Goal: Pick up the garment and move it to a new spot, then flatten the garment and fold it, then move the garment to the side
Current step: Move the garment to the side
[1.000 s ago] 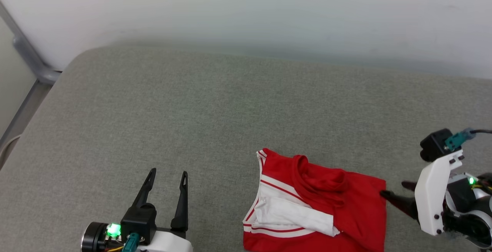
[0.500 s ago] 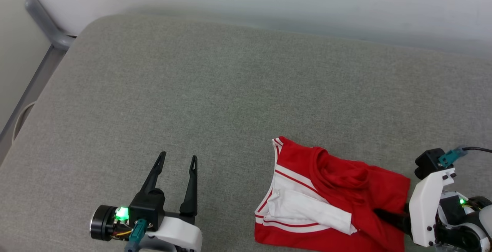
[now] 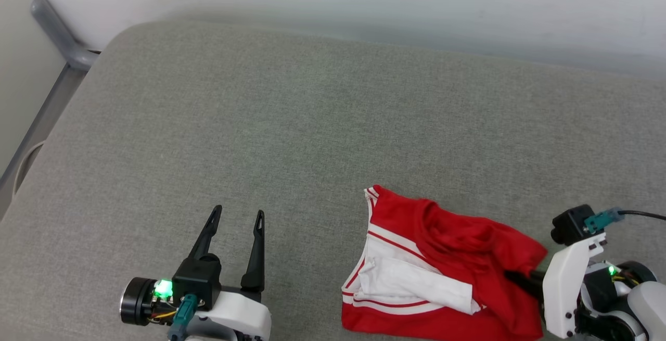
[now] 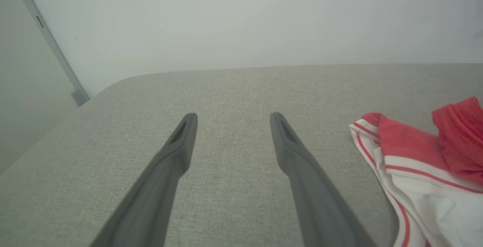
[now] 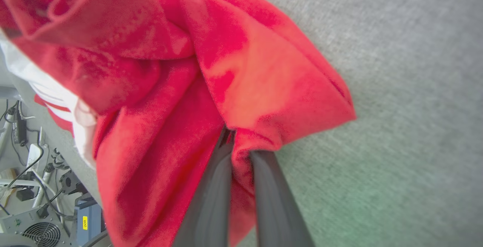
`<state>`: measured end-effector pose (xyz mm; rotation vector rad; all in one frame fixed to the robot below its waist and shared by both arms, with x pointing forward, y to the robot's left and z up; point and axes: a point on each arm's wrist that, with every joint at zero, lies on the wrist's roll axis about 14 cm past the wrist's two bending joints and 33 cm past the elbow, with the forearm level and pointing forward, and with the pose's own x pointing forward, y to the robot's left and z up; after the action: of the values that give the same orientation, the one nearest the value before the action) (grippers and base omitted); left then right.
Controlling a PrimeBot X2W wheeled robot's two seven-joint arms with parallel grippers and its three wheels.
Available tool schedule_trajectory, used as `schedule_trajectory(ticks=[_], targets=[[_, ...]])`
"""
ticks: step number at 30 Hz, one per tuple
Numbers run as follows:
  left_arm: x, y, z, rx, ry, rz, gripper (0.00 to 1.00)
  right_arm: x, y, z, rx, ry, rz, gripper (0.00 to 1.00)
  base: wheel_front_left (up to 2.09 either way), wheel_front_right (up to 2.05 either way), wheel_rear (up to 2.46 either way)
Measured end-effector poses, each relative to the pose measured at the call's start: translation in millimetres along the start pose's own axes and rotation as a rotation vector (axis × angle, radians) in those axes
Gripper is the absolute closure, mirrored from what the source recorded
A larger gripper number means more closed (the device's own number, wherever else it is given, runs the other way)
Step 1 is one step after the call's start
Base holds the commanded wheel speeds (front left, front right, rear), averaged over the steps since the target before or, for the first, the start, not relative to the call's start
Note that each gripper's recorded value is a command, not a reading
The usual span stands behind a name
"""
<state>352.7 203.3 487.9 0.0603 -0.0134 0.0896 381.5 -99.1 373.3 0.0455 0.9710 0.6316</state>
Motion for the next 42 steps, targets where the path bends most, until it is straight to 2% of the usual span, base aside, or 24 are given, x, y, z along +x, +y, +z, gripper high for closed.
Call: schedule_trajectory(ticks=[12, 15, 20, 27, 31, 42], targets=[[-2.5, -16.0, 3.9, -0.023, -0.016, -0.045, 0.0, -58.8, -17.6, 77.9, -0.208, -0.323, -0.129, 1.0, 0.0, 0.0, 0.0], [0.2, -24.5, 5.1, -0.027, -0.022, -0.069, 0.0, -79.9, -22.7, 88.2, -0.26, -0.366, -0.171, 1.0, 0.0, 0.0, 0.0], [10.5, -44.5, 9.6, -0.037, -0.038, -0.126, 0.0, -114.0, -36.1, 89.6, -0.287, -0.398, -0.242, 1.0, 0.0, 0.0, 0.0], [26.2, -80.5, 10.7, -0.047, -0.047, -0.224, 0.0, -156.3, -74.1, 76.6, -0.222, -0.414, -0.371, 1.0, 0.0, 0.0, 0.0], [39.8, -94.7, 9.8, -0.053, -0.051, -0.261, 0.0, -166.9, -101.7, 67.4, -0.168, -0.393, -0.435, 1.0, 0.0, 0.0, 0.0], [81.1, -112.8, -7.4, -0.04, -0.046, -0.319, 0.0, -189.0, -214.6, 44.3, -0.057, -0.234, -0.692, 1.0, 0.0, 0.0, 0.0]])
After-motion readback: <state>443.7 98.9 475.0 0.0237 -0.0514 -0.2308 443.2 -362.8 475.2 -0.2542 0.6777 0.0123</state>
